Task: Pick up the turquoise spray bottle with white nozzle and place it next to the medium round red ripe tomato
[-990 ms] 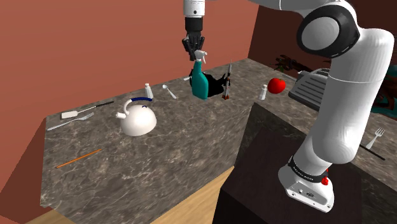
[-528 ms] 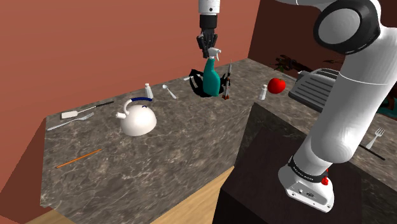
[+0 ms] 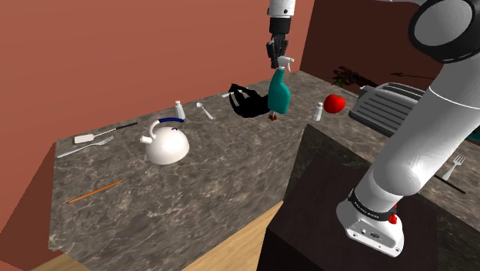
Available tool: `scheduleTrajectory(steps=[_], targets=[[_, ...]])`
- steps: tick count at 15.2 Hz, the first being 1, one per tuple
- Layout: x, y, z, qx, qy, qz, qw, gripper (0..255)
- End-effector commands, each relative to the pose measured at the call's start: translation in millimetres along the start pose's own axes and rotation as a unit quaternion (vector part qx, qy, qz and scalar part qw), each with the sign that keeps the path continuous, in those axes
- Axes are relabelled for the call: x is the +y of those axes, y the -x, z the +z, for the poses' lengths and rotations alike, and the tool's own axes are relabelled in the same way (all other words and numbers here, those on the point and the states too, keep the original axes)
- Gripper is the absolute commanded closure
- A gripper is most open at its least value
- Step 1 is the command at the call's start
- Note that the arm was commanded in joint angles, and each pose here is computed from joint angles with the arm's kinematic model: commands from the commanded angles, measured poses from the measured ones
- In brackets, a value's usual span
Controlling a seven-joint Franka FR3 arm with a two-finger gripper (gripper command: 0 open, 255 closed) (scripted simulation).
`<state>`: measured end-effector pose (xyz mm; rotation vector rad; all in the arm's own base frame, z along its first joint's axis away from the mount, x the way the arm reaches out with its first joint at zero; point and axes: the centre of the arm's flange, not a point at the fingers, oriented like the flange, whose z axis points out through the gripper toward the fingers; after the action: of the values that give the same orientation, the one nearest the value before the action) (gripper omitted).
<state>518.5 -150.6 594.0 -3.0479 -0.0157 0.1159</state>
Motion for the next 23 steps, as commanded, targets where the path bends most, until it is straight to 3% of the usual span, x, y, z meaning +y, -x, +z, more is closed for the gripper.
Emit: scheduleTrajectory(steps=[1,23], targets=[[20.2,14.9,-0.7,0.0,0.0,-0.001,1.0,255],[251.9,189.7,-9.3,0.0,0.0,-0.001,1.0,255]])
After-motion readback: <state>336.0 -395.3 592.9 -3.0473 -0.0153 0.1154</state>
